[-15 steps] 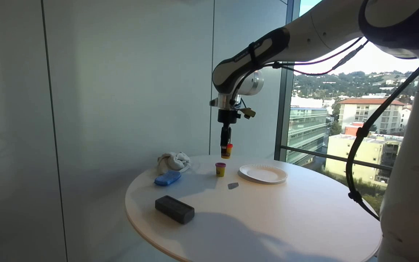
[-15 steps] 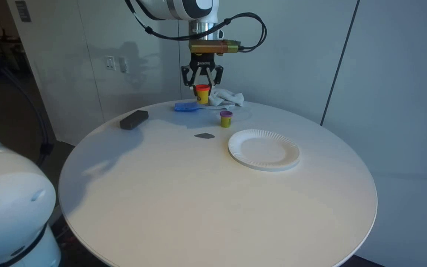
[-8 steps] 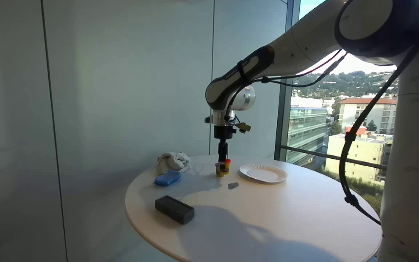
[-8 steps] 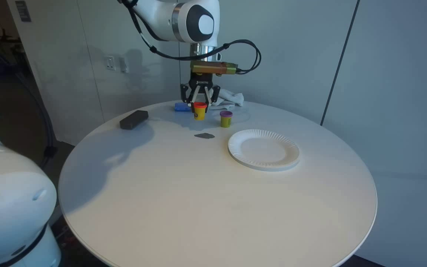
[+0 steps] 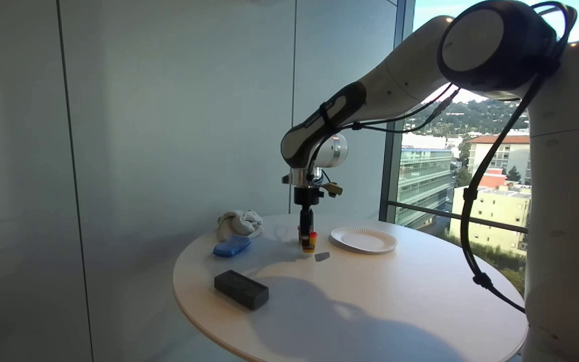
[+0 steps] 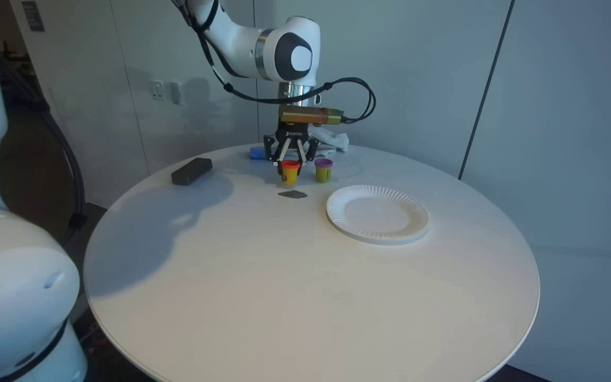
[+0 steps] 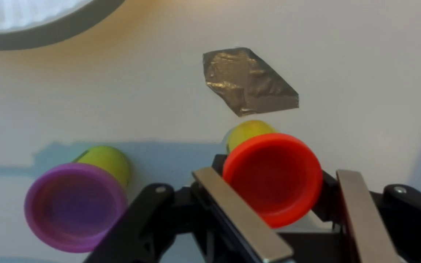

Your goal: Move the bottles on the plate onto the table

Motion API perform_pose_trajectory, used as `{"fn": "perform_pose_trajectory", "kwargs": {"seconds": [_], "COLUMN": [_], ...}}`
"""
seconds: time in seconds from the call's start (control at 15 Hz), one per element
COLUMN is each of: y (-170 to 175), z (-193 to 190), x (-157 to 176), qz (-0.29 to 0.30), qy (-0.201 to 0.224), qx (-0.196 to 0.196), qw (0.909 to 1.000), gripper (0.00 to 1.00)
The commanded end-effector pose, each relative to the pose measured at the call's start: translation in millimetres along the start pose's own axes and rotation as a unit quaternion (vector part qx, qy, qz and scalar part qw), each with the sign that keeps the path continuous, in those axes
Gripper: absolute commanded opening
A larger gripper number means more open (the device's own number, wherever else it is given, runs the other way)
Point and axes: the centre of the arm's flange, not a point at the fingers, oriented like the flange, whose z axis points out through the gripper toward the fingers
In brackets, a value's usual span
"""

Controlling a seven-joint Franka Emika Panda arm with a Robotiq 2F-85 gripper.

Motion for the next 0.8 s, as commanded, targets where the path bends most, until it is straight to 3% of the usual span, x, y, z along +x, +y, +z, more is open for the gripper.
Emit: {"fn": "perform_pose_trajectory", "kwargs": {"seconds": [0.0,0.13,0.2,0.47,0.73], "y": [11,14,15,15,9], "z": [-5,-5,-7,-37,-109], "x": [4,2,0,-17,-66], "qz": [0.016,0.022,0.025,0.043,0.108], "qy": [0.013,0.013,0.015,0.027,0.063], "qx": [-0.008,-0.007,-0.008,-0.028,-0.076], "qw": [0.9998,0.9996,0.9996,0.9983,0.9892], "gripper": [0.81,0.96,0.99,1.00,1.00]}}
